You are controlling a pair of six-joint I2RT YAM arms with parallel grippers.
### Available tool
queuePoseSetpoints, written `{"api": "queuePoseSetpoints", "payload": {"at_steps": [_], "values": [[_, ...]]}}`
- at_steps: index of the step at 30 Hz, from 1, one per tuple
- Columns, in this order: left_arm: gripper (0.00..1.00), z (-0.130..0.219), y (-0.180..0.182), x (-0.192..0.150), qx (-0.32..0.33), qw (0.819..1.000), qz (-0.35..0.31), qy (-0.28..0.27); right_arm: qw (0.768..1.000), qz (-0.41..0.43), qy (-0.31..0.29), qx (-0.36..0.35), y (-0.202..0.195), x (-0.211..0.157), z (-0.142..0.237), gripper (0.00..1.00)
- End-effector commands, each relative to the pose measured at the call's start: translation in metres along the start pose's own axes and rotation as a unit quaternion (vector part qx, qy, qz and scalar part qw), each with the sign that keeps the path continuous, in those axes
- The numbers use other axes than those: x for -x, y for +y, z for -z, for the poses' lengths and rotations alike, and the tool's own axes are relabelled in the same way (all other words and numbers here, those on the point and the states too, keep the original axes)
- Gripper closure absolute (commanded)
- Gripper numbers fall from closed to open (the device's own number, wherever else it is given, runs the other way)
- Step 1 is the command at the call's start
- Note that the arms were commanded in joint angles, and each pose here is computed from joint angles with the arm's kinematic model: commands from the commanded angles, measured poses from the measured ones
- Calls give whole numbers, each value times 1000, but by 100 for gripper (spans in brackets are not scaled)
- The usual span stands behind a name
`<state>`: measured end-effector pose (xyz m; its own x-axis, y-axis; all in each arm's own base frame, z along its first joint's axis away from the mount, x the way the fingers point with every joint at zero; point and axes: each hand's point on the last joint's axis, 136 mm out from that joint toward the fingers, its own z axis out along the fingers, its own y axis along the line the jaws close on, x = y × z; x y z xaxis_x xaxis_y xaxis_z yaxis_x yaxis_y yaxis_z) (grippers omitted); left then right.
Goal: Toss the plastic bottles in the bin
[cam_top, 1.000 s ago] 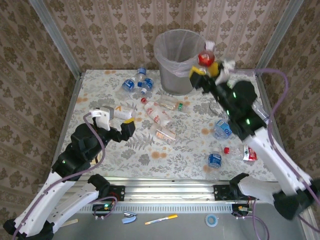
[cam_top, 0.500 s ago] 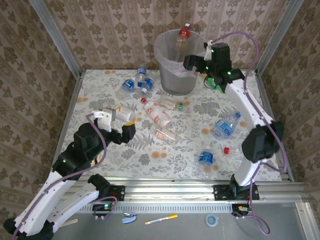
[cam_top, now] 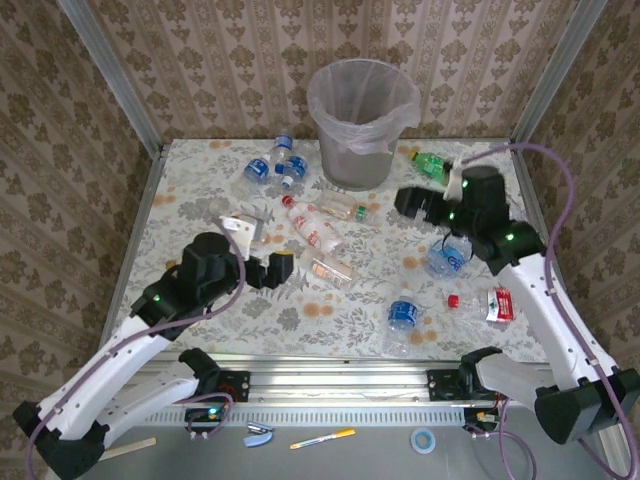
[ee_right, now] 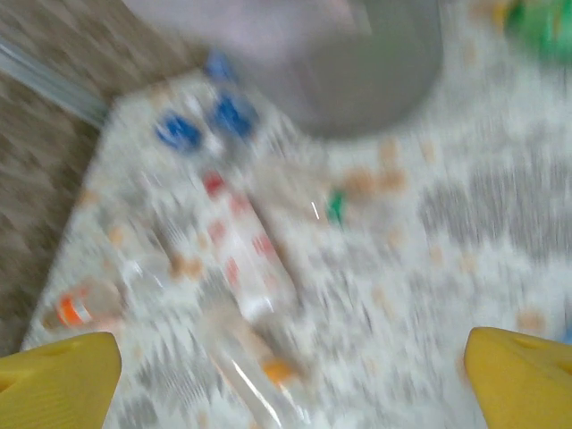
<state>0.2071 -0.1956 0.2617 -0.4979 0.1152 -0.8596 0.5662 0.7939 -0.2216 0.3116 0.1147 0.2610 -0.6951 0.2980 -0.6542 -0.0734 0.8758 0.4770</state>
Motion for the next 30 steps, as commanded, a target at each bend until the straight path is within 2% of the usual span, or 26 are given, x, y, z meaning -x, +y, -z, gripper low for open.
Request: {"api": "queuePoseSetpoints", "payload": {"at_steps": [1,5,7,11,21,27,30], "values": [[0,-2,-21,3,-37,999,-24,-1,992,-48,112,-44,-29,-87,-2,0],[0,-9,-35,-5,-64,997,-36,-3,979,-49,185,-69,-42,-156,-1,0],[0,-10,-38,-7,-69,997,-38,-7,973,-45,212,-80,-47,-181,1,0],[0,-9,-37,-5,-66,997,-40,-13,965,-50,229,-116,-66,-214,3,2],[0,-3,-29,-1,-43,998,-44,-28,953,-44,250,-167,-95,-251,-1,8],[0,7,-23,2,-33,997,-46,-44,946,-45,264,-183,-104,-266,-12,18],[0,12,-20,3,-27,997,-49,-46,947,-50,263,-177,-102,-269,-21,26]]}}
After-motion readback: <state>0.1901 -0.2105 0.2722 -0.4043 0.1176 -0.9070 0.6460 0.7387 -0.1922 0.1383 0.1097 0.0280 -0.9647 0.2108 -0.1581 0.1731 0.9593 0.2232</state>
